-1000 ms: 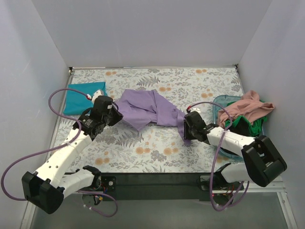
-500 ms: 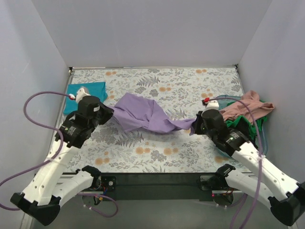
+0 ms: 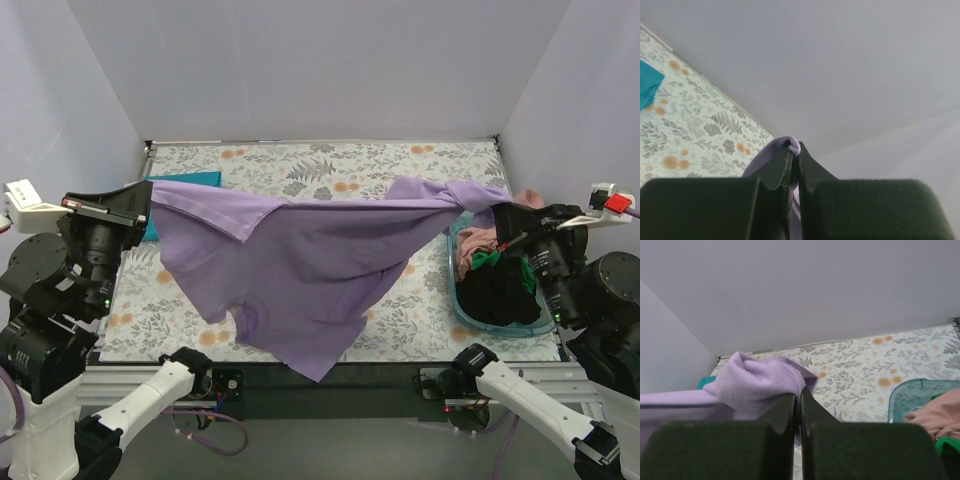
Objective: Fold and stack the t-shirts
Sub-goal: Flatten the tshirt out
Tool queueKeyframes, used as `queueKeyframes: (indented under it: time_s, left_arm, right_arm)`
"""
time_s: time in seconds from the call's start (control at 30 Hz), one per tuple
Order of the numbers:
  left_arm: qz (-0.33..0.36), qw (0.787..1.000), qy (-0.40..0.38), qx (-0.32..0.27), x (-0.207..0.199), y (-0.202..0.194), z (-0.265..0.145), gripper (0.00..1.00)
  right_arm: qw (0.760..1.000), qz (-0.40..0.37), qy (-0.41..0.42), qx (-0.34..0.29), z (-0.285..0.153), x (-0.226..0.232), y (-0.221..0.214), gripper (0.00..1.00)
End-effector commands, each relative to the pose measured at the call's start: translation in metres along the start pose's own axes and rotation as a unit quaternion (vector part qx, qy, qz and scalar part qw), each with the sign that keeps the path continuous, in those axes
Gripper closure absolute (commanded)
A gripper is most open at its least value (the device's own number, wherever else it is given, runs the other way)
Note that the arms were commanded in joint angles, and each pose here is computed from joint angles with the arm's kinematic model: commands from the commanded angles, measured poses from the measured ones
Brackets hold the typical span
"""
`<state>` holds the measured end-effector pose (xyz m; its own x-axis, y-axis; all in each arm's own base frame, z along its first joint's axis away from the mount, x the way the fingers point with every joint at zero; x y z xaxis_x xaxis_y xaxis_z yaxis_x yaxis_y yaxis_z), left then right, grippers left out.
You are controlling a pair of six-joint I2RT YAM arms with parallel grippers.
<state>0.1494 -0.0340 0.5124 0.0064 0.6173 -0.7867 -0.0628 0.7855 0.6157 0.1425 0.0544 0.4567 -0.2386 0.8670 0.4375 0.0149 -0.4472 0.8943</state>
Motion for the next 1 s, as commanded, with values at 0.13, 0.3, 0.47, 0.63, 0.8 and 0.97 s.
queueKeyframes:
  time_s: [0.13, 0.3, 0.47, 0.63, 0.8, 0.97]
  left_arm:
    - [0.079, 0.984, 0.151, 0.040, 0.044, -0.060, 0.068, 1.00]
    - [0.090, 0.987, 0.125, 0.045, 0.021, -0.067, 0.096, 1.00]
    - [0.084, 0.994, 0.070, 0.021, -0.027, -0.038, 0.105, 1.00]
    - [0.066, 0.997, 0.005, -0.025, -0.060, 0.009, 0.075, 1.00]
    - [0.039, 0.993, -0.084, -0.079, -0.082, 0.063, 0.015, 1.00]
    - [0.016, 0.982, -0.125, -0.140, -0.083, 0.108, -0.039, 1.00]
  right_arm:
    - [0.992, -0.050, -0.103, 0.044, 0.016, -0.030, -0.034, 0.99]
    - [0.988, -0.075, -0.128, 0.031, 0.029, -0.027, -0.017, 0.99]
    - [0.993, -0.075, -0.089, -0.014, 0.036, 0.000, 0.031, 0.99]
    - [0.997, -0.047, 0.008, -0.063, 0.013, 0.031, 0.080, 0.99]
    - [0.987, -0.022, 0.129, -0.094, -0.028, 0.057, 0.112, 0.99]
    - [0.970, -0.001, 0.229, -0.085, -0.061, 0.073, 0.112, 0.99]
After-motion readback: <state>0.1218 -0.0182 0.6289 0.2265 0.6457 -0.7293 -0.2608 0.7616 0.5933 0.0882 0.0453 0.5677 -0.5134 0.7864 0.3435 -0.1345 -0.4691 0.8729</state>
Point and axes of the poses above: each gripper's point midway between its finger pads, its own z axis out along the fingers, its own x axis along the line the jaws close on, y = z × x, the point moved 4 cm from there along -z, back along the fingers, and after that the axes turned 4 degrees about z, right-handed, at the moved point
